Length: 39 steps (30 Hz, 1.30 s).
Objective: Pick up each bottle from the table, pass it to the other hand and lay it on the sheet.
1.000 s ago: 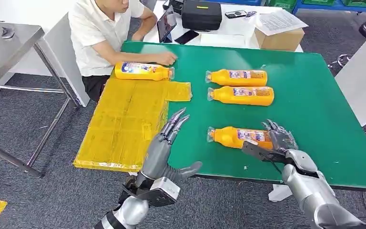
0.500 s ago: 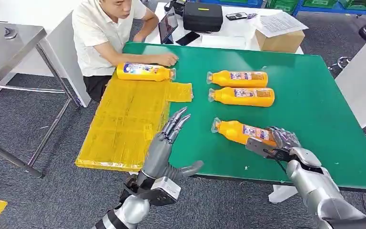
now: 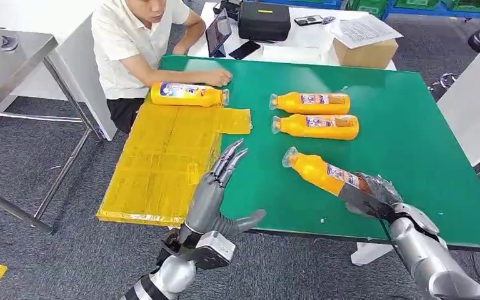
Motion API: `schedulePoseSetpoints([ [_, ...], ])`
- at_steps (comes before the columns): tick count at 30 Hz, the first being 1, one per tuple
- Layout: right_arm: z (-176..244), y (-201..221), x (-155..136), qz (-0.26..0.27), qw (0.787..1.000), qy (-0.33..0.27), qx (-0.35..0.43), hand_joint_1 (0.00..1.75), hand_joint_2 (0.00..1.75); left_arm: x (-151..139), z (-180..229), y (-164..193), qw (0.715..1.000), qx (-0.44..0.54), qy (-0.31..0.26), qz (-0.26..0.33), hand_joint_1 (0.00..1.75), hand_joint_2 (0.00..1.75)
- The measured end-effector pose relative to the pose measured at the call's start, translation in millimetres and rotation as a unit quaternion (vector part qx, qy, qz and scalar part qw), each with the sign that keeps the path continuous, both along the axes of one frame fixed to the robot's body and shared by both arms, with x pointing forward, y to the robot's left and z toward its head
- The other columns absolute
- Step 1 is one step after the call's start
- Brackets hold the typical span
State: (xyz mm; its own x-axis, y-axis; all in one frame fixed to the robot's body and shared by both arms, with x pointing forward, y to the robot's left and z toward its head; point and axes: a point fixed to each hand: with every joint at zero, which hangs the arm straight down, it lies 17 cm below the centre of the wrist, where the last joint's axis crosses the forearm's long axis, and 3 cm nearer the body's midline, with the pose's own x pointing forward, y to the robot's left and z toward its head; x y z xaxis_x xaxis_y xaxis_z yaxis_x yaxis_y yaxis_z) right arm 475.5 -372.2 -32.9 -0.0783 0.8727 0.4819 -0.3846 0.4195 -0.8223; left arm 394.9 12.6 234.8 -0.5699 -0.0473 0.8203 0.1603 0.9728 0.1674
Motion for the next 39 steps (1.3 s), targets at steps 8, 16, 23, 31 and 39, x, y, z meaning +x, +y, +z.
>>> schedulePoseSetpoints([
  [8,15.3,42.4,-20.3,-0.003,0.991,-0.055,0.124,1.75,1.75,7.6,-10.8,37.3,0.993,-0.083,0.047,0.065,0.0,1.75],
  [16,65.3,150.0,-53.5,0.018,0.925,-0.058,0.374,1.75,1.75,8.5,-110.2,21.0,0.872,-0.337,0.348,-0.069,0.0,1.75],
  [23,125.6,218.6,-63.7,0.067,0.873,-0.088,0.475,1.75,1.75,-3.2,-126.6,13.0,0.85,-0.349,0.377,-0.114,0.0,1.75],
  [31,143.8,235.6,-69.0,0.082,0.861,-0.1,0.492,1.75,1.75,-2.9,-131.2,20.6,0.862,-0.33,0.371,-0.102,0.0,1.75],
  [39,140.9,253.9,-73.9,0.086,0.863,-0.092,0.489,1.75,1.75,-0.1,-116.5,18.0,0.896,-0.281,0.332,-0.088,0.0,1.75],
])
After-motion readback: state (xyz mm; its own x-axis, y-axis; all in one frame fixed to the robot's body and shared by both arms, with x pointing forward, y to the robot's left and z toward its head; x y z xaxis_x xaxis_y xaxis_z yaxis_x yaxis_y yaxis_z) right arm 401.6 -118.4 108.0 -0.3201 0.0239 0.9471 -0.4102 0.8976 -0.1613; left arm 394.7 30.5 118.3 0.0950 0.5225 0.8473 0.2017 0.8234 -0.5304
